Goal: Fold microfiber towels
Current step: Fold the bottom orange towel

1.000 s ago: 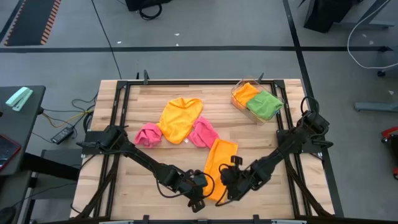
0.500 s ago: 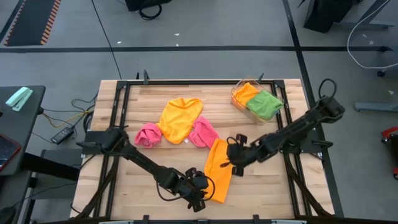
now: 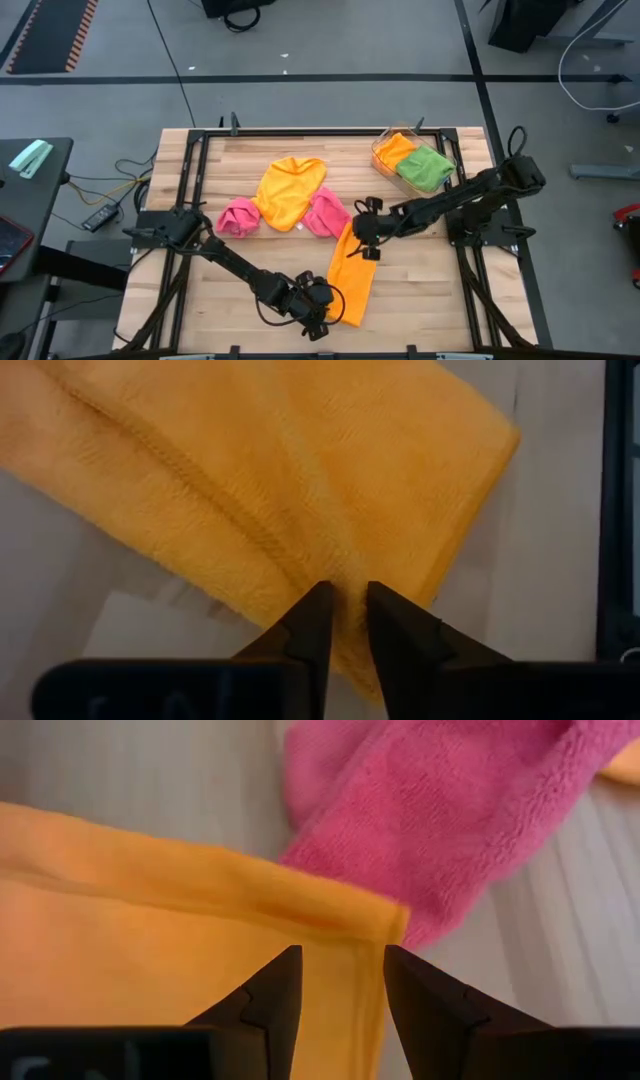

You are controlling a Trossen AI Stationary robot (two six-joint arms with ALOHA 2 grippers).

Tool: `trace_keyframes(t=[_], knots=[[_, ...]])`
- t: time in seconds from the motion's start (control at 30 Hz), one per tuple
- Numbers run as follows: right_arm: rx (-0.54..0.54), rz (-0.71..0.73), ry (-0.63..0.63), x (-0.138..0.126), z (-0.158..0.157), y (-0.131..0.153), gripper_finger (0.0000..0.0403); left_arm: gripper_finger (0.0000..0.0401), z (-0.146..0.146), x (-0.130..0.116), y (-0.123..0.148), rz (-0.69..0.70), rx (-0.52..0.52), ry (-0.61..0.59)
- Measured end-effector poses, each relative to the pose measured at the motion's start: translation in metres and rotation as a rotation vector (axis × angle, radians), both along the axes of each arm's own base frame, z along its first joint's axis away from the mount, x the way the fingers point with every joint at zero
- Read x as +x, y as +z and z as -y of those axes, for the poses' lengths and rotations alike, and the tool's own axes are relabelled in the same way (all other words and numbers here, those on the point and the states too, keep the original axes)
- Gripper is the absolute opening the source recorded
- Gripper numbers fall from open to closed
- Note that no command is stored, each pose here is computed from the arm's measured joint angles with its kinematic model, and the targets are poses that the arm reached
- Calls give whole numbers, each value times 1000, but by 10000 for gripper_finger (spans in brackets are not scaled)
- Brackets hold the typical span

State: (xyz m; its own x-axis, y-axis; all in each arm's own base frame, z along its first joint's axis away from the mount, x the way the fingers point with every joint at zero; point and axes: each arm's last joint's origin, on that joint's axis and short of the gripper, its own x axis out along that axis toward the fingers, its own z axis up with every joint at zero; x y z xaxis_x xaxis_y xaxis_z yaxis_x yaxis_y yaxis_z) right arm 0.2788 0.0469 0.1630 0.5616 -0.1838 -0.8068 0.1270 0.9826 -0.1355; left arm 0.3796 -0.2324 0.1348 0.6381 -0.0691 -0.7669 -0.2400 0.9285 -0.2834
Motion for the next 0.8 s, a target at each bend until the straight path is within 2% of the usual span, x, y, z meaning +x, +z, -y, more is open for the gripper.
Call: trace_keyframes(t=[0.23, 0.47, 0.8], knots=[[17, 21, 102, 8, 12, 0, 144, 62, 2, 0, 0, 5, -8, 0], [58, 1, 144, 11, 25, -4, 140, 65, 1, 0, 1, 7, -9, 2], [83, -33, 224, 14, 26, -14, 137, 53, 0, 1, 1, 8, -1, 4]])
